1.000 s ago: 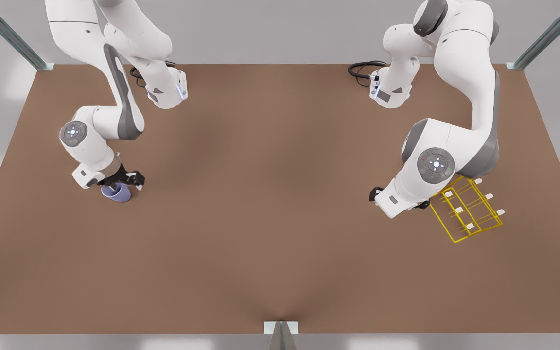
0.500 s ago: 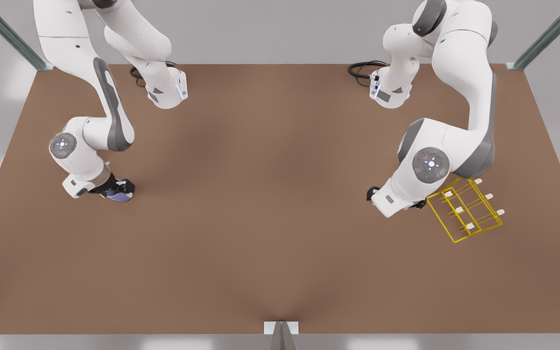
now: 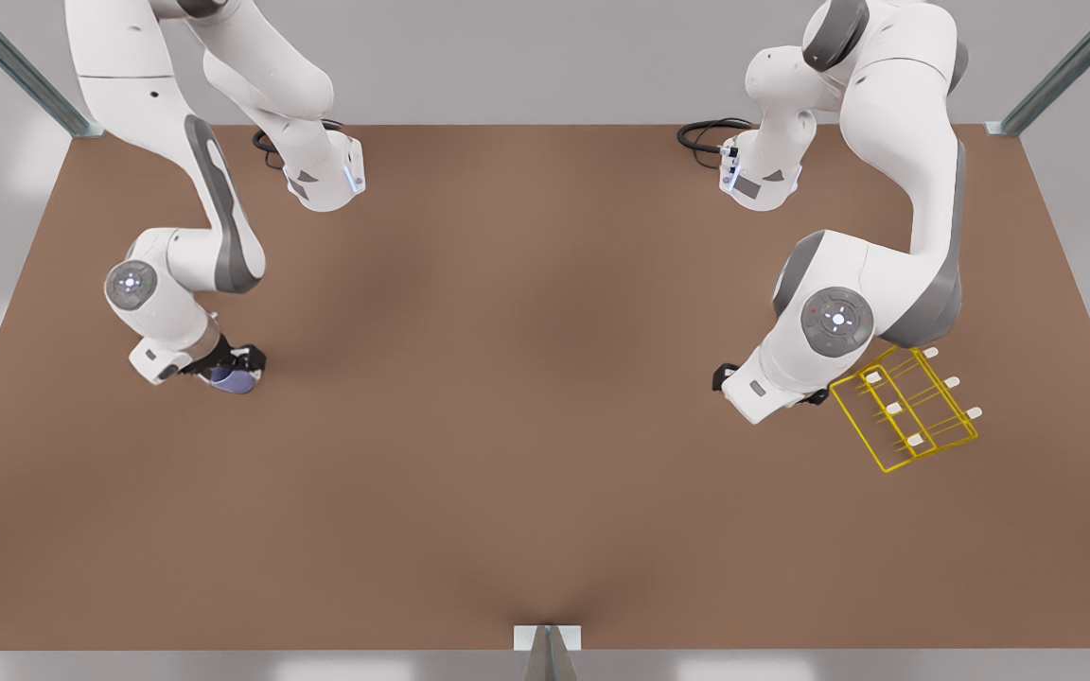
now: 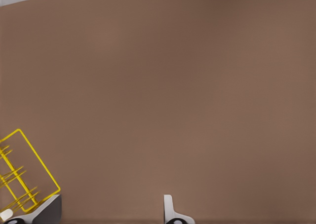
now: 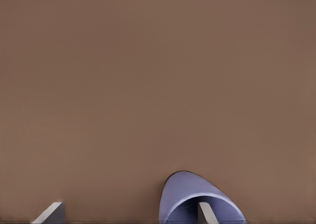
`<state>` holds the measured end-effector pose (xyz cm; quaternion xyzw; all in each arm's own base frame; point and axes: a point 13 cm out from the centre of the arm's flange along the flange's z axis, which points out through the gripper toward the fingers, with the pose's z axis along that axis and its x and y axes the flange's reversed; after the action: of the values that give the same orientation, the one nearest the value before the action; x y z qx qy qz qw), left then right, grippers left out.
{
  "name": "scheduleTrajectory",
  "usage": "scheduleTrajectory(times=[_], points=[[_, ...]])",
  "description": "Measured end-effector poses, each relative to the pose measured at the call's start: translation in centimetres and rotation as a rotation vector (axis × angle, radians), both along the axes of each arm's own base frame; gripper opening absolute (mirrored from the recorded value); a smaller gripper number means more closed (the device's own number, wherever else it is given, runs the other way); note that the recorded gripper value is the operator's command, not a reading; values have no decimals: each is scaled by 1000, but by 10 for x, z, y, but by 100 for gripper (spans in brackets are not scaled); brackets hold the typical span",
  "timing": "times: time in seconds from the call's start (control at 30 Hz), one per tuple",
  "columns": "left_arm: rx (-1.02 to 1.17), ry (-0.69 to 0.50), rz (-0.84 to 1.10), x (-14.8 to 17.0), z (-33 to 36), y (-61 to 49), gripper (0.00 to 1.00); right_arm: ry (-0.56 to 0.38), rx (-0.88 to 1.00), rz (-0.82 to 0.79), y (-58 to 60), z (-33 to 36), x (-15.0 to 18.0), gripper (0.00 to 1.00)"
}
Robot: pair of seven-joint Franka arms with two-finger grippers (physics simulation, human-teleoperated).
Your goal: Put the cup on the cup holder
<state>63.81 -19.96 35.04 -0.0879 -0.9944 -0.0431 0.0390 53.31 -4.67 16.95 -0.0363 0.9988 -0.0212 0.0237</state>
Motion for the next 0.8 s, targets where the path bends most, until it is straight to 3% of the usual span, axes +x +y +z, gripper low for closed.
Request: scheduleTrajectory(times=[0.2,0.47,0.8], points=[[0,3,3,0,-2,0,100,11,-20,38,14,0,-25,100],[4,4,5,0,-4,1,100,10,-19,36,11,-3,-28,100],[8,2,8,1,-4,1,100,74,36,21,2,-62,-36,100]])
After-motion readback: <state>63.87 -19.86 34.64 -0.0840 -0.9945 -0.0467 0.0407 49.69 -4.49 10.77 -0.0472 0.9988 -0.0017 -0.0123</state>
